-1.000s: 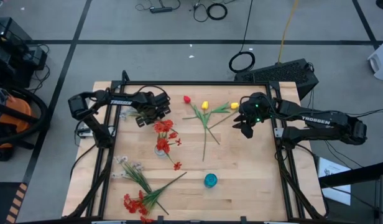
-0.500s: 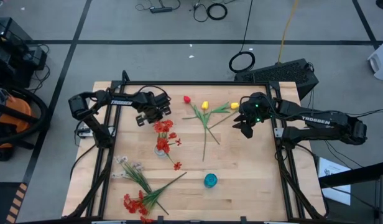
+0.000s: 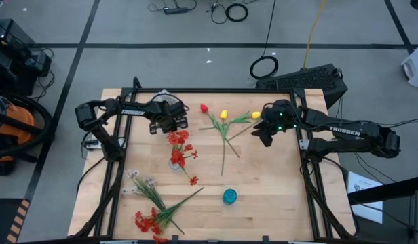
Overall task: Sort flowers into vase by color
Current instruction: Put the top white flowers into the blue vase
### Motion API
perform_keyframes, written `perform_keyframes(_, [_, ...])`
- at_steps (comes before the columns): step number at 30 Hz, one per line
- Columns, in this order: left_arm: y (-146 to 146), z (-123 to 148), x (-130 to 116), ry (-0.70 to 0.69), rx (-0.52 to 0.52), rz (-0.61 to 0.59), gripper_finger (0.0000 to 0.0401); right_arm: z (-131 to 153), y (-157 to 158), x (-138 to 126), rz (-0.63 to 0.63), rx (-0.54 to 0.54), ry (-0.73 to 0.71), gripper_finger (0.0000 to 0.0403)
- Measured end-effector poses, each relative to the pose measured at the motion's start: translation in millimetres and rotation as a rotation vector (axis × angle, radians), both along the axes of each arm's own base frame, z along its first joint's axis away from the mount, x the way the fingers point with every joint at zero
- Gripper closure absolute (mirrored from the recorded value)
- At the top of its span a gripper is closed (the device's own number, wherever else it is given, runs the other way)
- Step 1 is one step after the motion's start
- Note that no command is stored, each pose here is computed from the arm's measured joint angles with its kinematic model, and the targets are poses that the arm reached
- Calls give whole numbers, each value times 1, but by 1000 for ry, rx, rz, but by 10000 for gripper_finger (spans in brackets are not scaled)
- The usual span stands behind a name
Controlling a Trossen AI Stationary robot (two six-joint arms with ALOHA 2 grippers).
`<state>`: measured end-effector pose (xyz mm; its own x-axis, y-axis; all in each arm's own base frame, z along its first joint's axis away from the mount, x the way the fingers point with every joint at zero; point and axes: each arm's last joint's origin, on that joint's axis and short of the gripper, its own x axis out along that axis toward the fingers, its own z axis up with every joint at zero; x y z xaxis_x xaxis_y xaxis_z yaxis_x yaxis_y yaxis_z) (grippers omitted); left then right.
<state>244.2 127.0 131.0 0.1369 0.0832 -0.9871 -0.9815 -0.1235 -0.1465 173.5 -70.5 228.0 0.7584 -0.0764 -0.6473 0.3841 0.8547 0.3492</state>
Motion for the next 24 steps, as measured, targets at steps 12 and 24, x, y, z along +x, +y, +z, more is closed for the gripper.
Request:
perform_keyframes(12, [22,61,16,-115,328,-316,400,-2,-2,-2,-248,159,11,239])
perform_keyframes(24, [27,150,33,-508,927,-764,401,25,-9,14,-269,133,-321,239])
